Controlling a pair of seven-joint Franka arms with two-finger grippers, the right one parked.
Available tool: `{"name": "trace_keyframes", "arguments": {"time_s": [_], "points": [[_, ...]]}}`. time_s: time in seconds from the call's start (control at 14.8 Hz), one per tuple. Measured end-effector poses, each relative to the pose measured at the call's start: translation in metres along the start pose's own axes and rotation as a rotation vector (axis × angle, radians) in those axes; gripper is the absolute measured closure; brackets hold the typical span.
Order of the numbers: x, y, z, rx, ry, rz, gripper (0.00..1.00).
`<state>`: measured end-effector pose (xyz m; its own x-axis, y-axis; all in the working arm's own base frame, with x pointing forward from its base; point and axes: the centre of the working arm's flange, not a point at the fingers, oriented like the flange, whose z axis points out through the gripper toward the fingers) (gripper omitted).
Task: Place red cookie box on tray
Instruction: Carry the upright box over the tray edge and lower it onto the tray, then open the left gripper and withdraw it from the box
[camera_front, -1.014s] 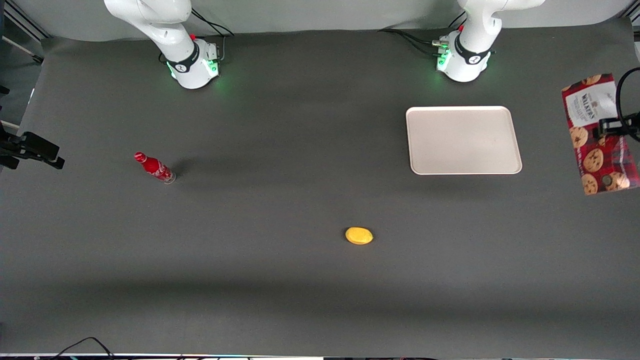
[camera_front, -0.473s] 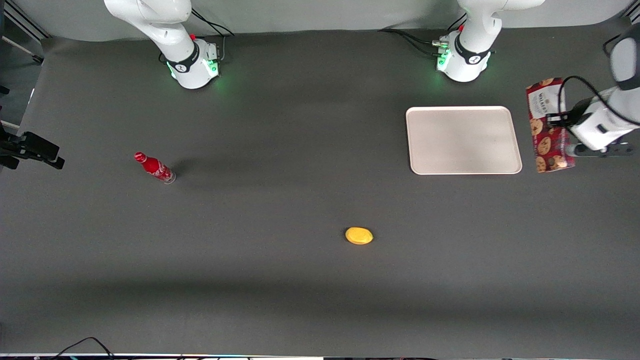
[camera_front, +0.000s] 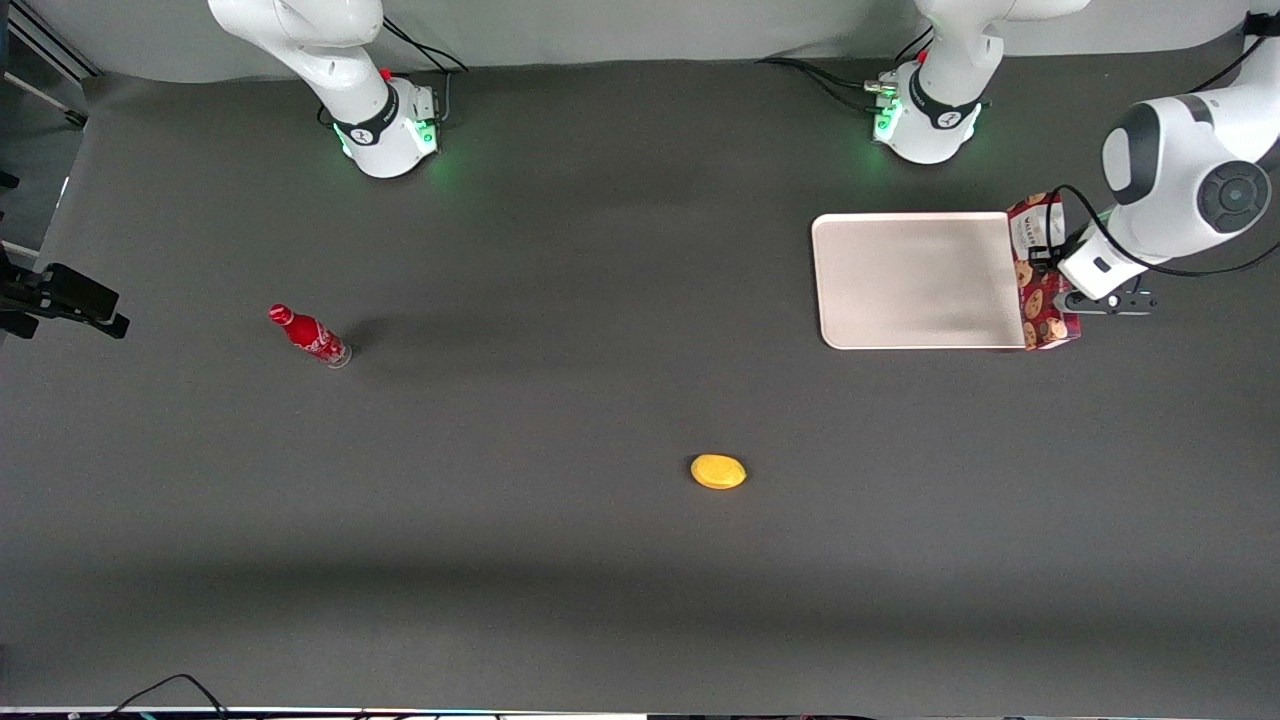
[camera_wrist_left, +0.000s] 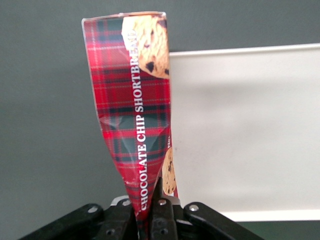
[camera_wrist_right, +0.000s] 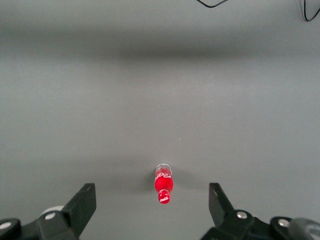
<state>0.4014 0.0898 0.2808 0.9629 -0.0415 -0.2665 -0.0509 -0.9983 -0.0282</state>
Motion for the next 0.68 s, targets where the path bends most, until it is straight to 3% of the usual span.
{"name": "trace_keyframes", "arguments": {"time_s": [0.47,0.68], "points": [[-0.017,0.008,0.038,0.005,0.030,0.028,0.90],[-0.017,0.008,0.038,0.008,0.037,0.031,0.63]]}}
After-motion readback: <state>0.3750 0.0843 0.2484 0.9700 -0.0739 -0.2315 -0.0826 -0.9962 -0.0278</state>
